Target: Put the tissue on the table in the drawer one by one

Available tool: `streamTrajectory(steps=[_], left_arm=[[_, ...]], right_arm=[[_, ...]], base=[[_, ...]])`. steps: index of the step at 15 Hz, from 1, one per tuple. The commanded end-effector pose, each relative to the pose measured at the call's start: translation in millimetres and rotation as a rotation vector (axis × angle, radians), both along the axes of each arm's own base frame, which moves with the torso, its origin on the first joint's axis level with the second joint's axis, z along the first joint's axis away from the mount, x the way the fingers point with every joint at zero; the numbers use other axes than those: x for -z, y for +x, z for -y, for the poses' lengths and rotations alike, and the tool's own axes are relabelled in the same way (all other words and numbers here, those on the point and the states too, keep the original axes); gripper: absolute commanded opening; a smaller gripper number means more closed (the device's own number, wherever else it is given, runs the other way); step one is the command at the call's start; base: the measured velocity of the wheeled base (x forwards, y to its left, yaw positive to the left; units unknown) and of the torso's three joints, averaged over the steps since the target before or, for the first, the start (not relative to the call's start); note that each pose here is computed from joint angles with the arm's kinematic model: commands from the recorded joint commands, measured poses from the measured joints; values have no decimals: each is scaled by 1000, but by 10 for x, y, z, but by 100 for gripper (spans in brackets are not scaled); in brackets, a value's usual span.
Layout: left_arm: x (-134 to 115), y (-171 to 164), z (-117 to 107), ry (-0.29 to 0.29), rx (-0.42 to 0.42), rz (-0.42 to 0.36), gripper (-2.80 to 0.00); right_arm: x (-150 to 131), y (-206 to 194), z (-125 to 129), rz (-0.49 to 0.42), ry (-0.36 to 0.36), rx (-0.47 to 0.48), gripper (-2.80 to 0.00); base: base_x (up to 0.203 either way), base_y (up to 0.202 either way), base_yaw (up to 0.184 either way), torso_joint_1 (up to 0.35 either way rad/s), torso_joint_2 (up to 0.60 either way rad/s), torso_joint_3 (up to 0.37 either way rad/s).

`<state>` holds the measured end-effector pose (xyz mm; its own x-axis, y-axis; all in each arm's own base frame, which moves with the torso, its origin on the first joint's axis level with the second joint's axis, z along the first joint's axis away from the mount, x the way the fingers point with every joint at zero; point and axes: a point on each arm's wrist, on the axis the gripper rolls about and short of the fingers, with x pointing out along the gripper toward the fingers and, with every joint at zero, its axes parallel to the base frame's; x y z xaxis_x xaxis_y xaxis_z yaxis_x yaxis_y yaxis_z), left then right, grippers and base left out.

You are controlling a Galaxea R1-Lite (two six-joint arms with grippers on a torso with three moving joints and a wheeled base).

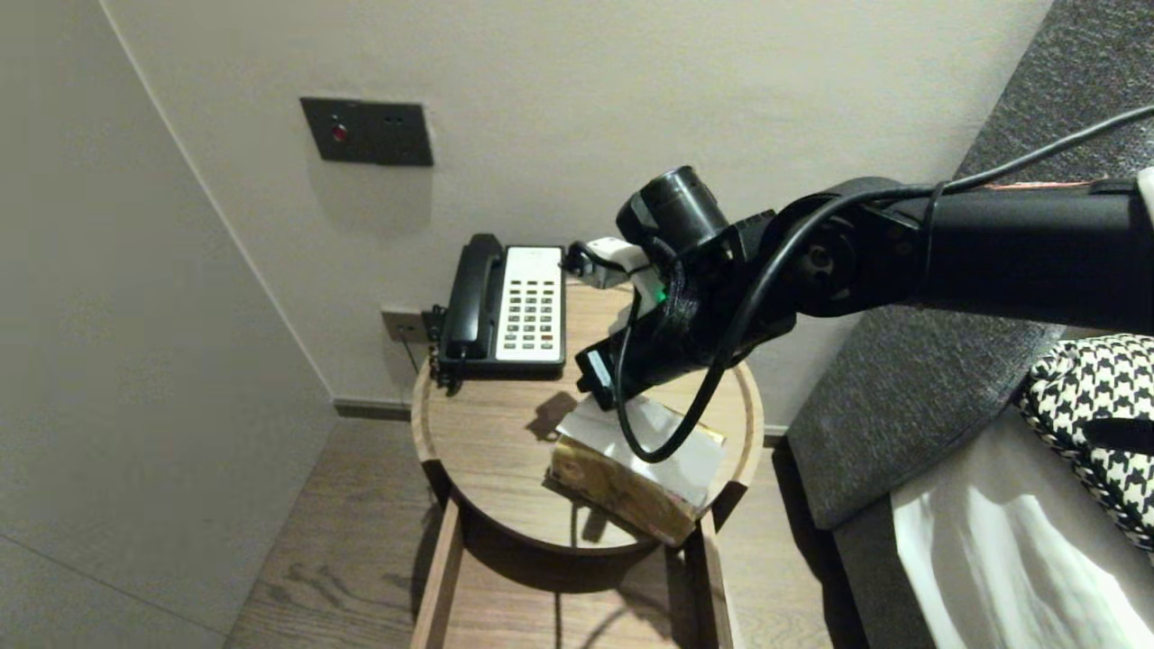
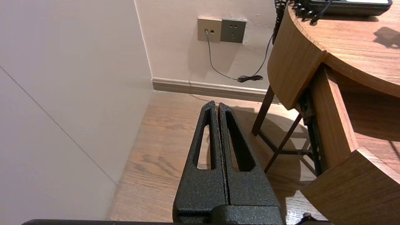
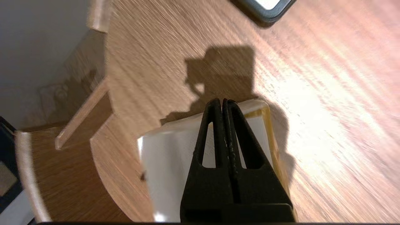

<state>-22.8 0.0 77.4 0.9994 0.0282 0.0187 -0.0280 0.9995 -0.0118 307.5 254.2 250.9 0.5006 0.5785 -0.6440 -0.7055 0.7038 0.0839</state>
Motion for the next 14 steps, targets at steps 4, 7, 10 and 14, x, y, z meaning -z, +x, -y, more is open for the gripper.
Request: streamTrajectory(steps=[4,7,10,14], left_arm=[[1,-4,0,-1,-1,5,-280],[0,-4,0,-1,-1,6,-280],[0,-4,0,-1,-1,6,-280],[1,-4,0,-1,-1,5,-280]], right_arm=[[-430,-321,317,40,-5,51,-280],[-555,-456,531,75,-18,85,-280],[-623,-562,617,79,-9,88,-280],[-616,-691,717,77,-30,68,-280]], base=[[0,0,0,0,0,0],[0,0,0,0,0,0],[0,0,0,0,0,0],[0,0,0,0,0,0]])
